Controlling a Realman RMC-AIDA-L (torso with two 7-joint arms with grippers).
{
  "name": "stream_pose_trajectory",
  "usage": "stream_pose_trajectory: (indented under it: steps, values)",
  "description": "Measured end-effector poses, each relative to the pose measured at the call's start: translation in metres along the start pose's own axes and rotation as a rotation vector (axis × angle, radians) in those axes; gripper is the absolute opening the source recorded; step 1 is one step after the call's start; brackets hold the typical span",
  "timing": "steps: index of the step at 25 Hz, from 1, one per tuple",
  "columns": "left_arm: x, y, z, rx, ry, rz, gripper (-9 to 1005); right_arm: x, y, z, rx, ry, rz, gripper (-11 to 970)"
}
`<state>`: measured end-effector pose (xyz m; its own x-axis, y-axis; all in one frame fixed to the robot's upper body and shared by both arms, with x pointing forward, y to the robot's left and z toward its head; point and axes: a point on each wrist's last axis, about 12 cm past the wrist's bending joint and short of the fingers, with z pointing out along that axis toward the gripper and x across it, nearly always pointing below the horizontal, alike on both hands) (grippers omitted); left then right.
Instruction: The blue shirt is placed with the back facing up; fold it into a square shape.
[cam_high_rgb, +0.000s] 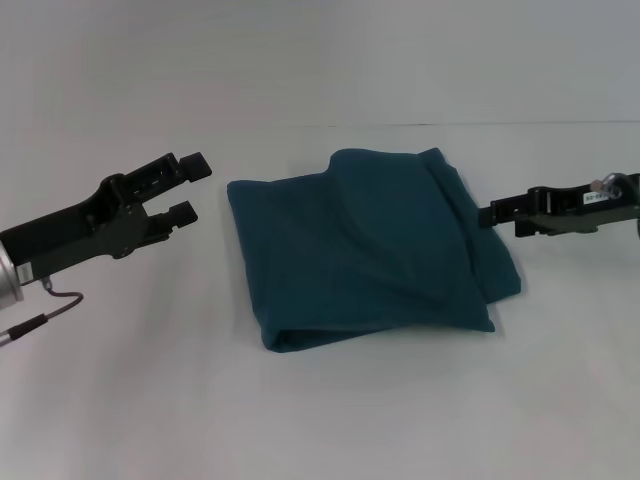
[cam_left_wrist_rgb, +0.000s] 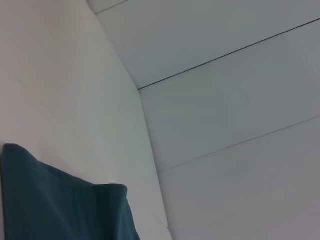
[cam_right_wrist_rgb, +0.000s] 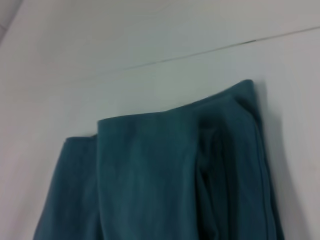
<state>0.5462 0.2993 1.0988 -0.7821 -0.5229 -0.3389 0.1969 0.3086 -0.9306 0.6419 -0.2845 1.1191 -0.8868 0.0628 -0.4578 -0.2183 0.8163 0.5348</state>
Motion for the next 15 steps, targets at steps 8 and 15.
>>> stream_pose_trajectory:
  steps: [8, 15]
  values:
    - [0.000, 0.002, 0.003, -0.009, -0.016, -0.001, 954, 0.003, 0.008, 0.016, -0.010, -0.027, 0.033, 740]
    - [0.001, 0.004, 0.004, -0.010, -0.025, -0.004, 955, -0.001, 0.018, 0.024, -0.020, -0.025, 0.026, 741]
